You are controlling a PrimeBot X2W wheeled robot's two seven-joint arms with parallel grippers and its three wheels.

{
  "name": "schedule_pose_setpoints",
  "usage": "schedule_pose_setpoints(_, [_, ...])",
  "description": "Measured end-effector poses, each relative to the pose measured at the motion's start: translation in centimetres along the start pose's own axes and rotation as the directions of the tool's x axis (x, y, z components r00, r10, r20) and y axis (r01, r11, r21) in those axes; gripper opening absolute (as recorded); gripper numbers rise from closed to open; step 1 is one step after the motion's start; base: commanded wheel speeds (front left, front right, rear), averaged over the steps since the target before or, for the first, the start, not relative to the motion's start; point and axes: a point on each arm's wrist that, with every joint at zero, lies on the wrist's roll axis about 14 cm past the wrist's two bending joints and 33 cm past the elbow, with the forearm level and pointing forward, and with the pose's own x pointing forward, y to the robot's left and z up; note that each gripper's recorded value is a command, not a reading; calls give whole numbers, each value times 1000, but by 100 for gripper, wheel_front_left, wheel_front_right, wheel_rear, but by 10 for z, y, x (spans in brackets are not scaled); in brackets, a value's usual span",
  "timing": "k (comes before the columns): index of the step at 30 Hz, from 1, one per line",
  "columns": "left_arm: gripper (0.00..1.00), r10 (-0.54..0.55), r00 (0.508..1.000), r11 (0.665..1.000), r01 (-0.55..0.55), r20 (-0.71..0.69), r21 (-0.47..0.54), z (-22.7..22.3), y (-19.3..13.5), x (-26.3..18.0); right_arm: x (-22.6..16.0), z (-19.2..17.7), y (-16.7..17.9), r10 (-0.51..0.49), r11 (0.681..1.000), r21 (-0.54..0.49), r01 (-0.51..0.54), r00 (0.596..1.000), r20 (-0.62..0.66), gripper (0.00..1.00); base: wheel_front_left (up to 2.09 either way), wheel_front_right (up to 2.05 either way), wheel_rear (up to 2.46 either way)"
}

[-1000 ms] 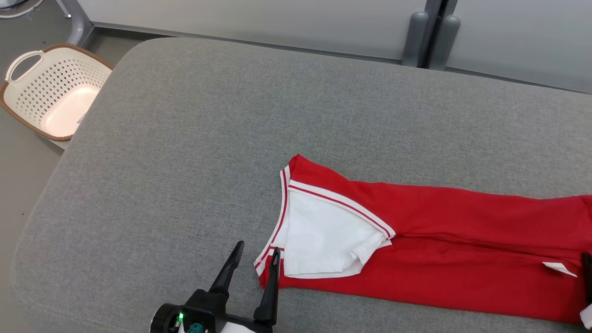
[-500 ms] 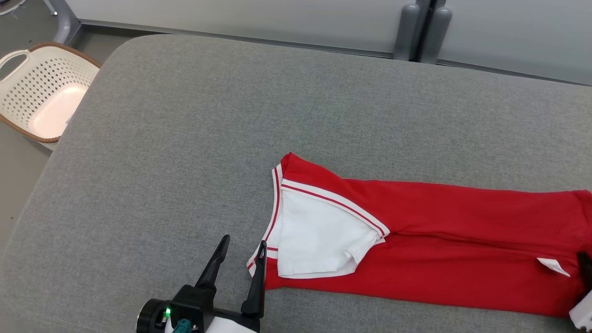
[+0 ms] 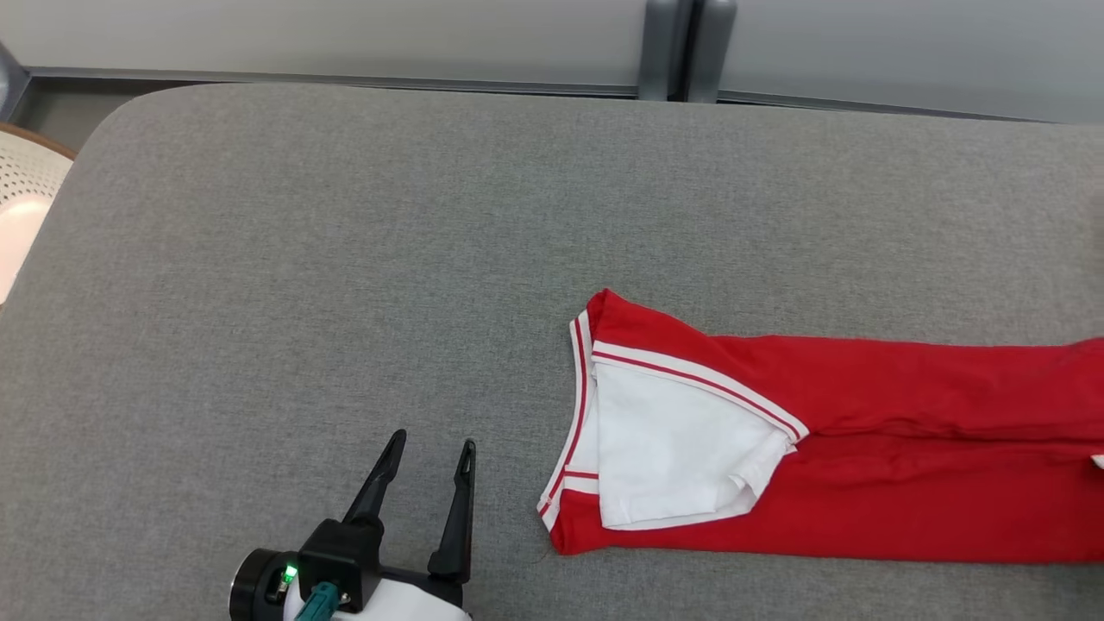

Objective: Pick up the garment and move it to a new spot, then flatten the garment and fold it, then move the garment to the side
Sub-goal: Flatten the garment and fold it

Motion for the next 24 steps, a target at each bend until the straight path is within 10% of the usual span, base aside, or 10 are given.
schedule_pose_setpoints(13, [100,-49,999,999,49,7,15,7,-13,4,-38,72,110,242,970,-33,-241,950,195,0,0,0,0])
schedule_pose_setpoints(24, [100,25,999,999,-26,38,24,17,7,-11,-53,81,227,501,865,-76,-497,842,198,0,0,0,0])
